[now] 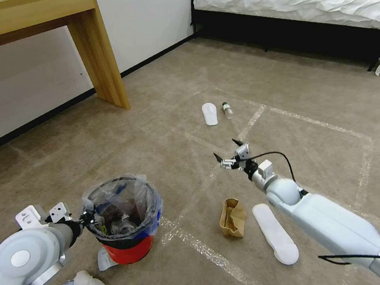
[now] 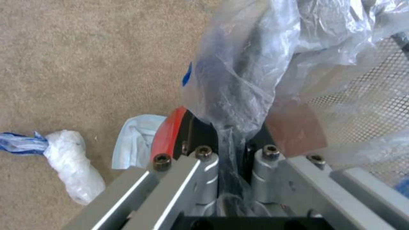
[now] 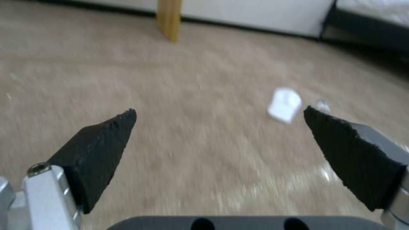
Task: Pick up the trash bin and place the garbage on the floor into it.
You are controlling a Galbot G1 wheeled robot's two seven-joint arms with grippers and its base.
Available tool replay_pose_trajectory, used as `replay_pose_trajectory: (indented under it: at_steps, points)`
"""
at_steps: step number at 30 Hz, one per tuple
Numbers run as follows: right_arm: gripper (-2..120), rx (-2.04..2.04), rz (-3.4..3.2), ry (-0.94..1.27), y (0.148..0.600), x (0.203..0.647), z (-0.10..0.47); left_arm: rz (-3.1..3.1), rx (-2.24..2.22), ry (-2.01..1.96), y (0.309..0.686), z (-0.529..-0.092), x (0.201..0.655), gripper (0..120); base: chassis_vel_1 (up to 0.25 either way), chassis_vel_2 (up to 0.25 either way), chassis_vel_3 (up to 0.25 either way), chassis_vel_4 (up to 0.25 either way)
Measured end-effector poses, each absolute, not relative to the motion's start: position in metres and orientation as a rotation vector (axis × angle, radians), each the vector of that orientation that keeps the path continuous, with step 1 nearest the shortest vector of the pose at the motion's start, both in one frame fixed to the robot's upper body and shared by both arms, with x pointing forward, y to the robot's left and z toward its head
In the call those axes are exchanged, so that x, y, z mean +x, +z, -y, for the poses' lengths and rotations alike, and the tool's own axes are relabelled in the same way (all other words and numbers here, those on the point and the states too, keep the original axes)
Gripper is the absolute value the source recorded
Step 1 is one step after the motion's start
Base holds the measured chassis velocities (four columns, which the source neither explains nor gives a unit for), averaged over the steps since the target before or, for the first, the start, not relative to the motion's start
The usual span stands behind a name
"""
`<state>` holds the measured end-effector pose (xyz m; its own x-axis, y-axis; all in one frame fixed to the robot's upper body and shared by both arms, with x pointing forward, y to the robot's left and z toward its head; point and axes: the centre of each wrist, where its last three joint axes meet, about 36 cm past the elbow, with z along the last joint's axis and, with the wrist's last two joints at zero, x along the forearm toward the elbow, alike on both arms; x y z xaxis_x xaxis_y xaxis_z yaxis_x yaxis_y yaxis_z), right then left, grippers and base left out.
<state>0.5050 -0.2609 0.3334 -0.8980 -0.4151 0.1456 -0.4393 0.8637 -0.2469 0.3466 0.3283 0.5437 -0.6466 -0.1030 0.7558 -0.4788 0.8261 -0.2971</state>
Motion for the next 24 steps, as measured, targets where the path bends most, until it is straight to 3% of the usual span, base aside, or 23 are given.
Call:
replay_pose_trajectory:
  at_steps: [14,24]
  points:
    - [100,0.499,2.79,0.308,0.324,0.464,0.245,2.22,0.422,0.605,0.542,-0.327,0.344,4,0.0,0.0,0.0,0.0]
    - [100,0.707,2.843,0.25,0.365,0.449,0.251,2.218,0.418,0.599,0.541,-0.326,0.344,4,0.0,0.0,0.0,0.0]
